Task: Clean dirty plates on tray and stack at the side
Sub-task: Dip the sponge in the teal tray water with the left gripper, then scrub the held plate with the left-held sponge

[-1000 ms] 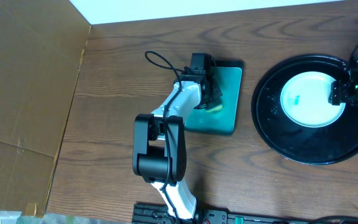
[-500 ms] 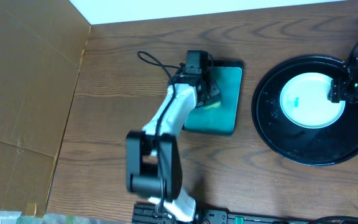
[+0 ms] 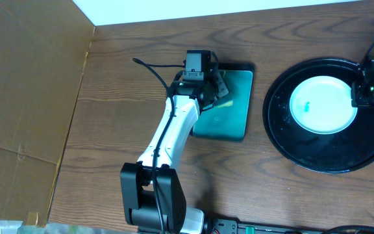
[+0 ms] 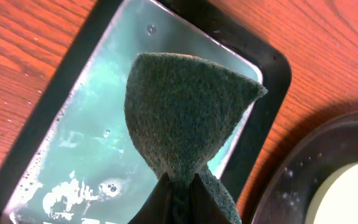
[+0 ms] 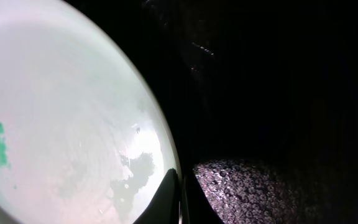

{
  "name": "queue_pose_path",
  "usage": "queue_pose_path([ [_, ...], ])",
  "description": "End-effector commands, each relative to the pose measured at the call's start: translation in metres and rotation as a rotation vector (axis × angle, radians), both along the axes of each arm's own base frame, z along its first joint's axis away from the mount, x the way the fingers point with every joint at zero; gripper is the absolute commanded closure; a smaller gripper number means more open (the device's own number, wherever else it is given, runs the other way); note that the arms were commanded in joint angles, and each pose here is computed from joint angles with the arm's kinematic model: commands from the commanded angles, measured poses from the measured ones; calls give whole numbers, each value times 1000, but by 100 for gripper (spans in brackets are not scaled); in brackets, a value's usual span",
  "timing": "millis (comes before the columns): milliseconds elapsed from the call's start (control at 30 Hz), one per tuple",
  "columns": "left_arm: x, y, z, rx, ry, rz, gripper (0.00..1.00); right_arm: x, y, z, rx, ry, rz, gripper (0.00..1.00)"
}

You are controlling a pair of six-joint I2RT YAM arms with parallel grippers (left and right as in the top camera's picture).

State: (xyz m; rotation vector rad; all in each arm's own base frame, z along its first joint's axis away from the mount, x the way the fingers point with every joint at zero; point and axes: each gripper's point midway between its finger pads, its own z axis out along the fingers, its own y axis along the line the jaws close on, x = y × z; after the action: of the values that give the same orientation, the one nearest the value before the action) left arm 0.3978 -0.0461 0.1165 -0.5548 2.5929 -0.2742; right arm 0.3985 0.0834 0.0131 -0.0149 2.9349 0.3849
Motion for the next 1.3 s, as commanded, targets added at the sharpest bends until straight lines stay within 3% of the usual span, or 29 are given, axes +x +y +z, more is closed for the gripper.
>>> queue_pose_path([
  [0,-2,-13,6,-6,-16,-67,93,-2,10,-4,12,8,28,99],
  [400,-10,-54,13,5,-38,-185,93,-5,25,-4,14,13,50,99],
  [833,-24,-160,16,-99,-94,-244,93,-8,34,-4,25,29,11,99],
  [1267,-11,-253,-61,-212,-99,-221,93,-9,42,-4,25,24,30,99],
])
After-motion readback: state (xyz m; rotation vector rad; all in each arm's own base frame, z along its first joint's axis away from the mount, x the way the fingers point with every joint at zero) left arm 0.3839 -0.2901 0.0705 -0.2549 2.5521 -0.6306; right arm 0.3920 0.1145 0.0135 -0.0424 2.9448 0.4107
